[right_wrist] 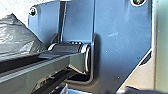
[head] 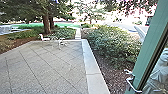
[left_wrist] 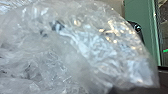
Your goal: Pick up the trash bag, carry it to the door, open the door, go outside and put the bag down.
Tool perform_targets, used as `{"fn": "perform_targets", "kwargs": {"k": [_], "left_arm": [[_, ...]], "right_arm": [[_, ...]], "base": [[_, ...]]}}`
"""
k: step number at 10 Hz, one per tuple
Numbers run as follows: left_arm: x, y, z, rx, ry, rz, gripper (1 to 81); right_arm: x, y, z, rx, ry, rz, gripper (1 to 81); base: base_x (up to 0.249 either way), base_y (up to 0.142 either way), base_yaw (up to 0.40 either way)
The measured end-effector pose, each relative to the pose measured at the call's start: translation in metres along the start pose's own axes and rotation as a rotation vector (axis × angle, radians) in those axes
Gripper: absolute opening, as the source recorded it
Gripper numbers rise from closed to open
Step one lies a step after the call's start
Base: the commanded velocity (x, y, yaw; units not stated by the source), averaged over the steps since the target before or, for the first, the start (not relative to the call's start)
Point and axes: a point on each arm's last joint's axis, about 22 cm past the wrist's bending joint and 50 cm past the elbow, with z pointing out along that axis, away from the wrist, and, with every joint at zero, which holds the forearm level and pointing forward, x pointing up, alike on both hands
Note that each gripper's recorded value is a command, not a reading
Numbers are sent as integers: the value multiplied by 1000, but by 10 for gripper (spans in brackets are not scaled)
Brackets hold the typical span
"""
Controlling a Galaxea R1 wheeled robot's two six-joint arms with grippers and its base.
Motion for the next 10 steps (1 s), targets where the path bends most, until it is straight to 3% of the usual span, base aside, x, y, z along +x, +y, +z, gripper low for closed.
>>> {"fn": "perform_targets", "kwargs": {"k": [4,8,10], "left_arm": [[-7,-8,-5,2,-9,-2,10],[-2,-4,-19,-61,-10,-9,10],[0,-22,-28,-52,-27,-20,10]], "right_arm": [[-12,-6,-3,48,-16,-7,811],[-12,-13,-20,133,-11,-20,811],[-31,1,-26,135,-48,-2,811]], "base": [[0,0,0],[0,0,0],[0,0,0]]}}
